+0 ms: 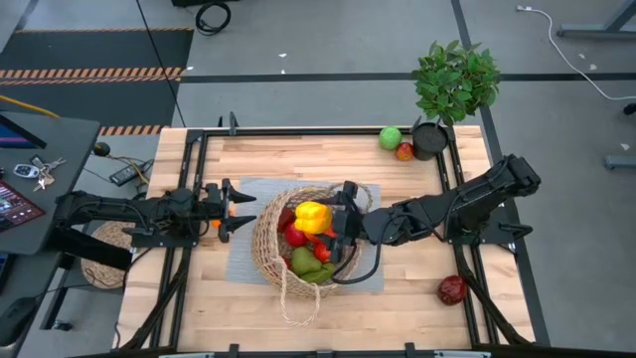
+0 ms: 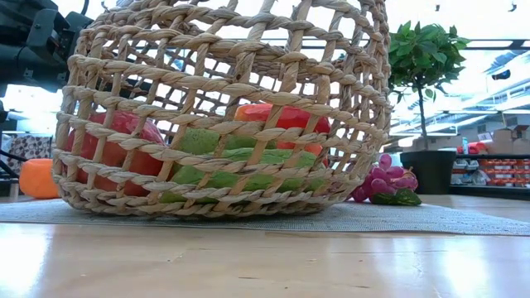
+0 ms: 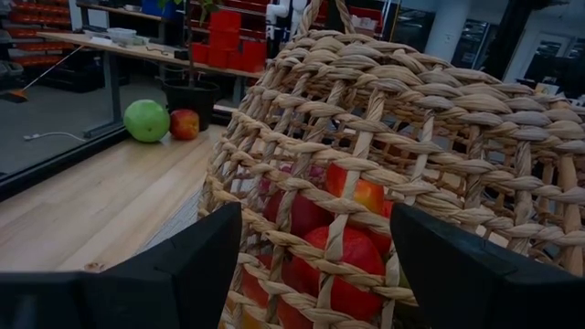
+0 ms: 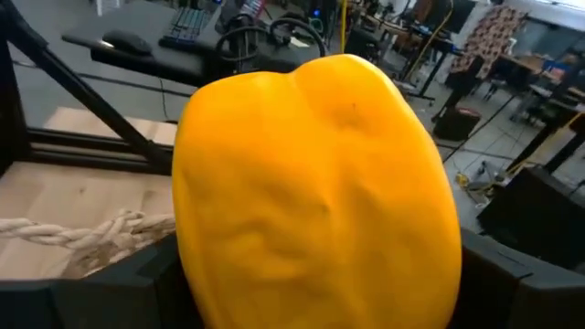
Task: Build produce basket
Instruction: Put the yellow bell pepper into the basket
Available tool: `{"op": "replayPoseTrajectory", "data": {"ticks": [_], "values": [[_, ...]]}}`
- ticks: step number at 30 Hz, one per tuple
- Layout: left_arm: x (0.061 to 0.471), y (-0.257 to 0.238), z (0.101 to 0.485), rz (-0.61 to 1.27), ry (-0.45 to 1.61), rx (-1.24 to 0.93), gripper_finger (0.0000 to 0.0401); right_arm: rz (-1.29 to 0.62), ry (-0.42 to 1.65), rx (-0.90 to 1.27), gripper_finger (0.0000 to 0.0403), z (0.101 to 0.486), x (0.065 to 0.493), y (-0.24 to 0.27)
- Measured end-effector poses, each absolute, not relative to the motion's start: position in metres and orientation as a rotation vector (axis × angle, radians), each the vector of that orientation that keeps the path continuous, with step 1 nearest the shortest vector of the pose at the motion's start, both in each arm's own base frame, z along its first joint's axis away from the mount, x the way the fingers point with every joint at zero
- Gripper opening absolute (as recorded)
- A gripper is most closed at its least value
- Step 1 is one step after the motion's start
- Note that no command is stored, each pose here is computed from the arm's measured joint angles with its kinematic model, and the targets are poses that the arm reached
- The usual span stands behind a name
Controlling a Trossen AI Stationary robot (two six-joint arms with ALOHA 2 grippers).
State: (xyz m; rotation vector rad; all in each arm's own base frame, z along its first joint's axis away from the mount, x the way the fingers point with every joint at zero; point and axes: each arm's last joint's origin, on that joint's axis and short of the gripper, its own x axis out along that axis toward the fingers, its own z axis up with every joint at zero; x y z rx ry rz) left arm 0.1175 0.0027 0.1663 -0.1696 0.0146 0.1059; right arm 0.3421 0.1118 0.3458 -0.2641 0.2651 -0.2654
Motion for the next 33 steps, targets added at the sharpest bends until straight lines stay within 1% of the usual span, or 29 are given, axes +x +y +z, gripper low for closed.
{"op": "replayPoseTrajectory", "data": {"ticks": [9,16,19,22,24,27,33], "values": [[0.118,0.003,0.166,0.106,0.015,-0.169,0.0286,-0.264,0.258,-0.120,0.0319,0.344,0.342,0.113],[0.118,0.003,0.166,0.106,0.015,-0.169,0.0286,-0.296,0.237,0.094,0.0319,0.343,0.342,0.110],[0.118,0.003,0.166,0.106,0.015,-0.170,0.0286,-0.295,0.274,0.194,0.0319,0.339,0.343,0.105],[0.118,0.003,0.166,0.106,0.015,-0.169,0.0286,-0.239,0.358,0.263,0.0319,0.332,0.343,0.099],[0.118,0.003,0.166,0.106,0.015,-0.169,0.0286,-0.239,0.392,0.295,0.0319,0.324,0.348,0.095],[0.118,0.003,0.166,0.106,0.016,-0.169,0.0286,-0.250,0.450,0.273,0.0319,0.308,0.356,0.095],[0.118,0.003,0.166,0.106,0.016,-0.169,0.0286,-0.138,0.599,0.268,0.0319,0.269,0.376,0.101]]}}
